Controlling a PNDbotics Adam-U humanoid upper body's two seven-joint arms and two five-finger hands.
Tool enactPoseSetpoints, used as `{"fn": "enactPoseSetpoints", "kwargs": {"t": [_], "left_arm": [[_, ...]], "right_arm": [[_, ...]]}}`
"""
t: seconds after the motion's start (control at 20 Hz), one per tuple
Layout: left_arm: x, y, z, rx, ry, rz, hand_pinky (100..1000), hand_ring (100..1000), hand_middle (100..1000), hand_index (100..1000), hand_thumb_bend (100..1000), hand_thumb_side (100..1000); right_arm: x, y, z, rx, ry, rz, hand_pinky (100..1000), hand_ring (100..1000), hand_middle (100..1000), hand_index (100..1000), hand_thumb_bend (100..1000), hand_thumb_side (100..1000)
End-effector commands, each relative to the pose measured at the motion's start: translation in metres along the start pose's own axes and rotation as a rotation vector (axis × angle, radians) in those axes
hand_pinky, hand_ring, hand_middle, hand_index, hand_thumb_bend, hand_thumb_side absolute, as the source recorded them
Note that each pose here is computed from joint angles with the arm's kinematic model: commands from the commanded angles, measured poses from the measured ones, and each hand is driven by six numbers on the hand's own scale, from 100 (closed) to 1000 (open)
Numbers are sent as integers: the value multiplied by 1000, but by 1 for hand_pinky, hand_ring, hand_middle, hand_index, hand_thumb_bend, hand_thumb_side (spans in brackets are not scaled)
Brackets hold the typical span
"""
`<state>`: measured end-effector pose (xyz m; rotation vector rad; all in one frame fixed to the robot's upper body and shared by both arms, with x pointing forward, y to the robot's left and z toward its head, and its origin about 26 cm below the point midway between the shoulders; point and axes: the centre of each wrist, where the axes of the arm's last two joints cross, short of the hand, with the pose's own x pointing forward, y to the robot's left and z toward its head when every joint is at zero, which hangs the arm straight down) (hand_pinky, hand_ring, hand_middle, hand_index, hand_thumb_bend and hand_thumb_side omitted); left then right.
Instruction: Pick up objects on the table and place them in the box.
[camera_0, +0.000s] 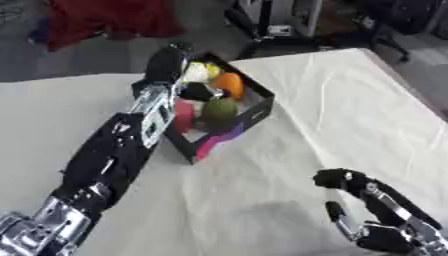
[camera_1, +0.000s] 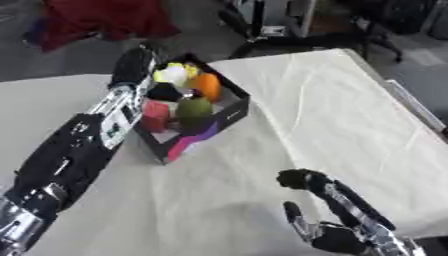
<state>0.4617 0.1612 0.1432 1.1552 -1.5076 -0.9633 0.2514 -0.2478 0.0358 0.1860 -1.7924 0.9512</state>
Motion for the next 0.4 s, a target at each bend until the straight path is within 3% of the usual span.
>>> {"fn": "enactPoseSetpoints", "kwargs": {"t": [0.05,0.25,0.4], "left_arm": [[-20,58,-1,142,-4,70,678,679,750,835,1000,686],[-54,107,31,266,7,176,668,667,742,826,1000,683],[-79,126,65,339,37,253,650,648,724,814,1000,691]], "right_arm": [[2,-6,0,-13,-4,16,869,827,787,869,100,353],[2,-7,1,-22,0,21,869,827,787,869,100,358],[2,-8,1,-29,-1,24,869,827,787,870,100,364]]}}
